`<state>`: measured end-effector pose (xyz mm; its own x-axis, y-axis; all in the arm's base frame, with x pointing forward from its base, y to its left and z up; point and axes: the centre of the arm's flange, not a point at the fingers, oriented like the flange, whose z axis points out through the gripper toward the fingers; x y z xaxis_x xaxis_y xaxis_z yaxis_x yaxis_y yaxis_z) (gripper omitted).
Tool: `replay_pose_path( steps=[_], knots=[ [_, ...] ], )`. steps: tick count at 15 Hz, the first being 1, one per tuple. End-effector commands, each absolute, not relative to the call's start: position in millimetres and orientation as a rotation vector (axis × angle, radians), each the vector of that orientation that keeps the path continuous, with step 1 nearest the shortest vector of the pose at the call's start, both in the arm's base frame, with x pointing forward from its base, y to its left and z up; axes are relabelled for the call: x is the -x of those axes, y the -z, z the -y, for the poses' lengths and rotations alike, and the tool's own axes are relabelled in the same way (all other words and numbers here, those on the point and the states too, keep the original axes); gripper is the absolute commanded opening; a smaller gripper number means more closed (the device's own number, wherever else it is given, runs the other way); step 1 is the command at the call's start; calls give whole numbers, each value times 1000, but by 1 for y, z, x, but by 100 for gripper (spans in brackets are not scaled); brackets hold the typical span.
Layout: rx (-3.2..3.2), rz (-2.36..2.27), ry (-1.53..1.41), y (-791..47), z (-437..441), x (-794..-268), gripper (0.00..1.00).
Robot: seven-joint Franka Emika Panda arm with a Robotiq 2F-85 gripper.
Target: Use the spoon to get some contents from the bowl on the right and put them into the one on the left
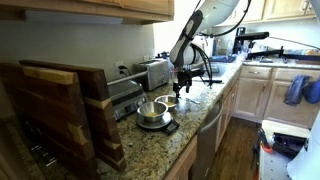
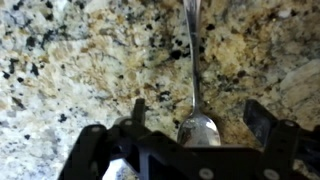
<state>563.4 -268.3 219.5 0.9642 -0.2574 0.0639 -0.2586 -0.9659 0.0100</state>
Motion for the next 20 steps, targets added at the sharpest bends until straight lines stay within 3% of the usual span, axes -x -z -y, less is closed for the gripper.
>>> replay_pose_path(
  steps=[1,4,6,7,8,10,17,19,20],
  knots=[
    [-3141,406,-71,-223,273,-566,98],
    [-3155,401,-44,-224,270,-566,93],
    [-3172,389,-12,-223,269,-565,77],
    [-3175,382,11,-222,269,-565,73],
    [-3177,376,26,-221,269,-564,59],
    [-3177,373,50,-220,272,-562,45],
    [-3200,364,105,-215,280,-555,29],
    [-3209,358,103,-216,282,-555,21],
    [-3216,354,104,-216,283,-555,12]
  ],
)
